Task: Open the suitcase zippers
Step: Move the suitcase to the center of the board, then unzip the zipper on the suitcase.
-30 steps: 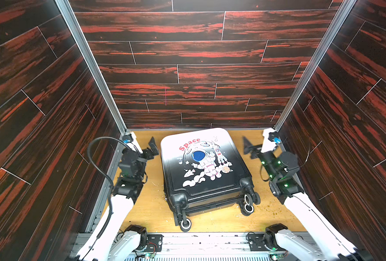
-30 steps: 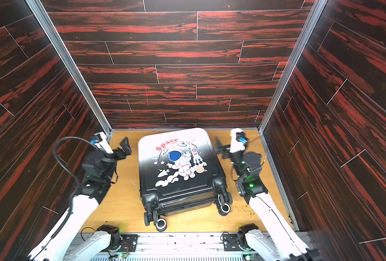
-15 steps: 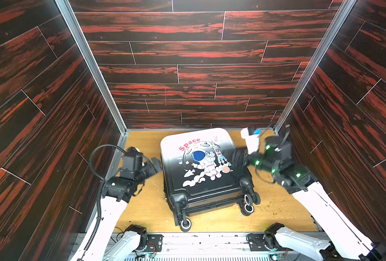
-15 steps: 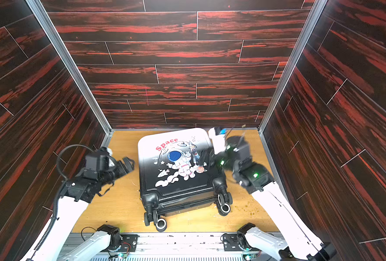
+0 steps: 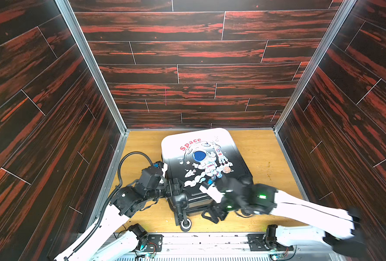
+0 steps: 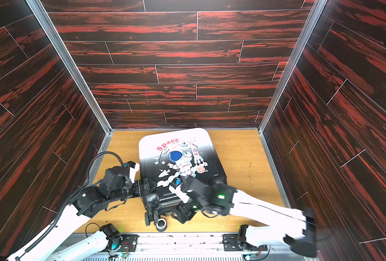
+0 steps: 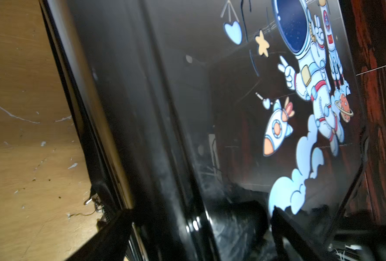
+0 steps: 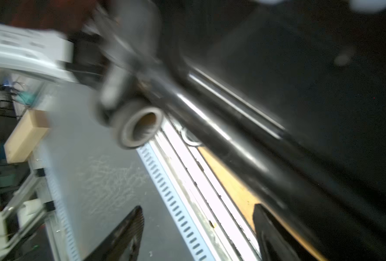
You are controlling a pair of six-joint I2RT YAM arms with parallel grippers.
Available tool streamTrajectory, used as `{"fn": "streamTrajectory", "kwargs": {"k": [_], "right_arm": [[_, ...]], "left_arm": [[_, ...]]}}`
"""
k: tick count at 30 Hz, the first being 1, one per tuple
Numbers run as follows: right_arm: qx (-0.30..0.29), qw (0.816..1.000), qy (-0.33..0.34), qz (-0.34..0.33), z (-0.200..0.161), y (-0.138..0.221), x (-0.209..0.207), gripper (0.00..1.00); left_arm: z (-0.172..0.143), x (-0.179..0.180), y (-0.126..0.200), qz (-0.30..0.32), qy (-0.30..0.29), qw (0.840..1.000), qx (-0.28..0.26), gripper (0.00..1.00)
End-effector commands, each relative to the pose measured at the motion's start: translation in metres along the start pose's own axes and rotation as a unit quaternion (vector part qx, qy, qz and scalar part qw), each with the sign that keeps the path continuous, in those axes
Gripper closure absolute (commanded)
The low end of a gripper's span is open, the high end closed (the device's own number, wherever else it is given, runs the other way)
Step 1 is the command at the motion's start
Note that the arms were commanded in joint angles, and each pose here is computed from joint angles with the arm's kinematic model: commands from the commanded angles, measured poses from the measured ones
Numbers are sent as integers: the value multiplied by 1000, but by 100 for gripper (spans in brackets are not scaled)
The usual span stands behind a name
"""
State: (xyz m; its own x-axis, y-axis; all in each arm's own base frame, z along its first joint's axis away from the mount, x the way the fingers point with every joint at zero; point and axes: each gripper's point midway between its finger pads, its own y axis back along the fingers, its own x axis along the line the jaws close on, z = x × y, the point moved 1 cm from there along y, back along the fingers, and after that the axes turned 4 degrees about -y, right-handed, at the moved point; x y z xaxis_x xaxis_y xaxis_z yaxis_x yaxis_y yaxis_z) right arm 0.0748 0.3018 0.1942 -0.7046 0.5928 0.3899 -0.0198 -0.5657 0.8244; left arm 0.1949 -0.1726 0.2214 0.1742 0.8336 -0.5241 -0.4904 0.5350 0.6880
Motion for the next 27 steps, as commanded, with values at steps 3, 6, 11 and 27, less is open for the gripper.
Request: {"fn": "streamTrajectory", "kwargs": {"k": [3, 6, 11, 27], "right_arm": [[-115, 989, -32, -85, 55, 13, -37, 19], [-166, 977, -62, -115, 79, 32, -65, 19], [-245, 954, -139, -108, 105, 71, -112, 20], [-351, 935, 17, 51, 77, 123, -55, 39]], "left_arm": [[10, -48, -36, -73, -27, 996, 35, 4], [21, -67, -46, -97, -46, 994, 23, 4], [27, -80, -63, -82, -91, 992, 4, 11], [5, 27, -55, 47, -218, 949, -224, 38]]}}
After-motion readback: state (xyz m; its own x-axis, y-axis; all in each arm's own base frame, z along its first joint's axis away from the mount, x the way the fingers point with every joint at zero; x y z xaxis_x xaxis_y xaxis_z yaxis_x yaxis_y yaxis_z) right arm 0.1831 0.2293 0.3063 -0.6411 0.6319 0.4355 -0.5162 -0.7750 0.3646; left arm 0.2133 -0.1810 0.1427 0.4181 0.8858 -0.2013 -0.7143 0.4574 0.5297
